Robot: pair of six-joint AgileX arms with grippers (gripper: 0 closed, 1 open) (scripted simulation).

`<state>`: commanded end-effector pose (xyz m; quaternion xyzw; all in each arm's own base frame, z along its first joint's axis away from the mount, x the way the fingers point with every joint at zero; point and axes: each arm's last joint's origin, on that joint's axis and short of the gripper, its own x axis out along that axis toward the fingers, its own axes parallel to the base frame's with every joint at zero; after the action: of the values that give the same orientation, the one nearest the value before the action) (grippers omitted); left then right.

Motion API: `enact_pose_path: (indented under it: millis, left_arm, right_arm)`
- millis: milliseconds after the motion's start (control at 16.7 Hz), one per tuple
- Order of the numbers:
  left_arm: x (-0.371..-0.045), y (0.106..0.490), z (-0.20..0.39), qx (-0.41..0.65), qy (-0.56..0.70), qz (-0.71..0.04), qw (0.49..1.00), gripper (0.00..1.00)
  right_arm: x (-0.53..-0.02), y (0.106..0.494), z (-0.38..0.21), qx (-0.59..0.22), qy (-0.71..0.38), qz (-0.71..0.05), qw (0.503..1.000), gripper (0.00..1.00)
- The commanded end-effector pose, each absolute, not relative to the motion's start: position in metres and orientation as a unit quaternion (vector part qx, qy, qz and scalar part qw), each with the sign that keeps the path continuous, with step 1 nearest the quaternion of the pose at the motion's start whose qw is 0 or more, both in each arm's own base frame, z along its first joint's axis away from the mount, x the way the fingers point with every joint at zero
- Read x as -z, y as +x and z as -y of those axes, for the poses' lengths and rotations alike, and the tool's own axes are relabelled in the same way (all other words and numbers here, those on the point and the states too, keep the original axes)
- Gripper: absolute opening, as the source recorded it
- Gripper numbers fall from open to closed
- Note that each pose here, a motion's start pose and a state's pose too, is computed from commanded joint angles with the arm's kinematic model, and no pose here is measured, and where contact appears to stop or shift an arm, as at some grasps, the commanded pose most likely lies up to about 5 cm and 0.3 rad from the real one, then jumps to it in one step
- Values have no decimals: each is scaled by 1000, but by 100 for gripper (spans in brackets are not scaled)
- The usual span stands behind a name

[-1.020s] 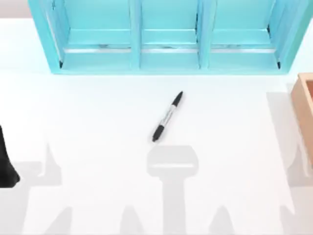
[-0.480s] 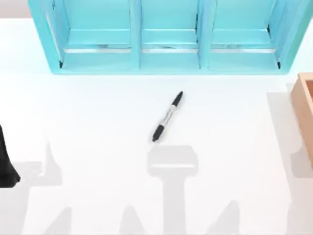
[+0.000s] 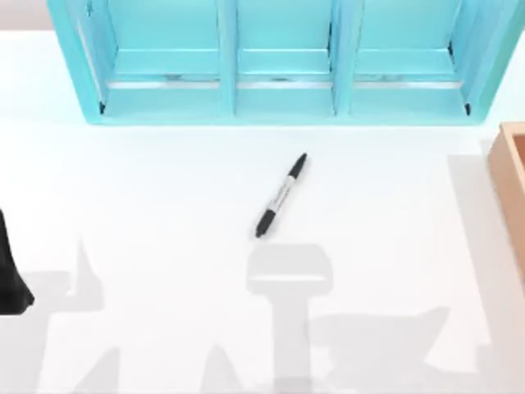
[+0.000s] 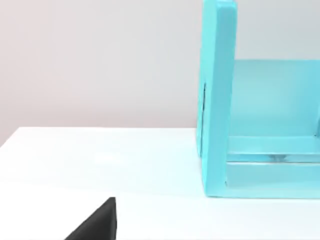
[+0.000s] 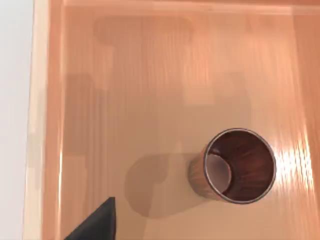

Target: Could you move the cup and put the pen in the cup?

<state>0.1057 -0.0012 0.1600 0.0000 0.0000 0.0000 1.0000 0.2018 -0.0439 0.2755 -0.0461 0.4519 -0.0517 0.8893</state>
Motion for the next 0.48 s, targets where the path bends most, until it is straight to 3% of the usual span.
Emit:
enact_pose_path:
  millis: [480]
  left_arm:
    - [-160, 106, 1, 0, 0, 0, 1000, 100]
  right_arm:
    - [-272, 293, 101, 23, -12, -657, 753, 100]
